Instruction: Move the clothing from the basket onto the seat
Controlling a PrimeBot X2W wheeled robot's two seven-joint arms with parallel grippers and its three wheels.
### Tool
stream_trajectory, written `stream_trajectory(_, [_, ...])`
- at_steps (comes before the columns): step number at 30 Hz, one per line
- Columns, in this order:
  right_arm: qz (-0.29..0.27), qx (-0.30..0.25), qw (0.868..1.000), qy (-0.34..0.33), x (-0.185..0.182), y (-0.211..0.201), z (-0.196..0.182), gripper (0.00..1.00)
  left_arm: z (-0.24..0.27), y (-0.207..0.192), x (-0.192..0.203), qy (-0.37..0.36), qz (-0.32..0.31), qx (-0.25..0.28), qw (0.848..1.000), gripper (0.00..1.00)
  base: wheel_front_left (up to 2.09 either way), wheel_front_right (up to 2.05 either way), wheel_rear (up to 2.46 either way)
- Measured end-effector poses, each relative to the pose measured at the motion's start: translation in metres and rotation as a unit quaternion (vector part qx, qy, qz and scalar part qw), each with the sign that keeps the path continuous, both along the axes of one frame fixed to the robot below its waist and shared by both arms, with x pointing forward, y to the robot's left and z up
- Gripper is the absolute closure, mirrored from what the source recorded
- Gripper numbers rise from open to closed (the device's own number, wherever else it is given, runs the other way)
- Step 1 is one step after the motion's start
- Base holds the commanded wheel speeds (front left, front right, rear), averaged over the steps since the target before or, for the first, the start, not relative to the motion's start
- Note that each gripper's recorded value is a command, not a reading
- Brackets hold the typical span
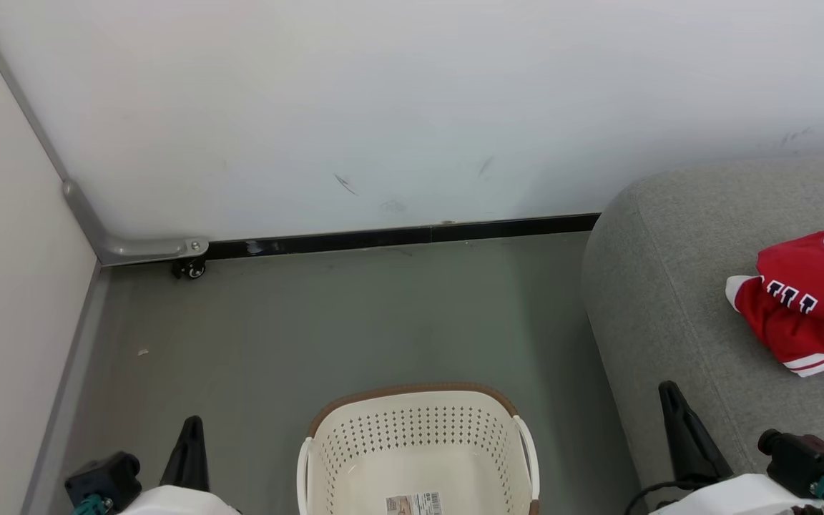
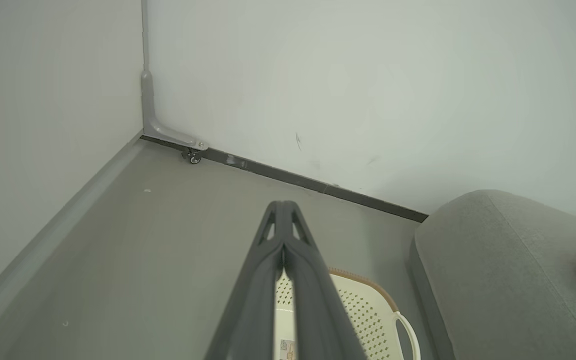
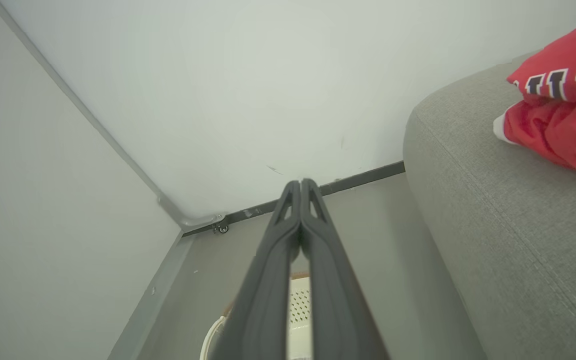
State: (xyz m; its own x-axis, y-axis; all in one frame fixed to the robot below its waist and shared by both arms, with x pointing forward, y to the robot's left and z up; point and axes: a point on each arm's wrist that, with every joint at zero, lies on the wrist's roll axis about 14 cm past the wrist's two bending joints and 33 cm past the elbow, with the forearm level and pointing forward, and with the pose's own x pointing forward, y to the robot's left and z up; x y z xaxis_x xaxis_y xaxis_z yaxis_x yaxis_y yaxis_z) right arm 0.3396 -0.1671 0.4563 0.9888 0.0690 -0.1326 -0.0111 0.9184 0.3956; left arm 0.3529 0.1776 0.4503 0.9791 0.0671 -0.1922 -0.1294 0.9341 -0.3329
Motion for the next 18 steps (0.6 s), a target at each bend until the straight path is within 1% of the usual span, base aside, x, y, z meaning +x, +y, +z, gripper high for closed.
stream_trajectory(9, [-0.021,0.06,0.998,0.012,0.003,-0.007,-0.002,1.0,-0.003,0.004,0.005,0.012,0.014,-0.066,0.998,1.0,0.0,0.0,0.0])
stream_trajectory(18, [-0.038,0.124,0.991,0.016,0.01,-0.012,0.0,1.0,-0.005,0.004,0.007,0.02,0.022,-0.137,0.99,1.0,0.0,0.0,0.0])
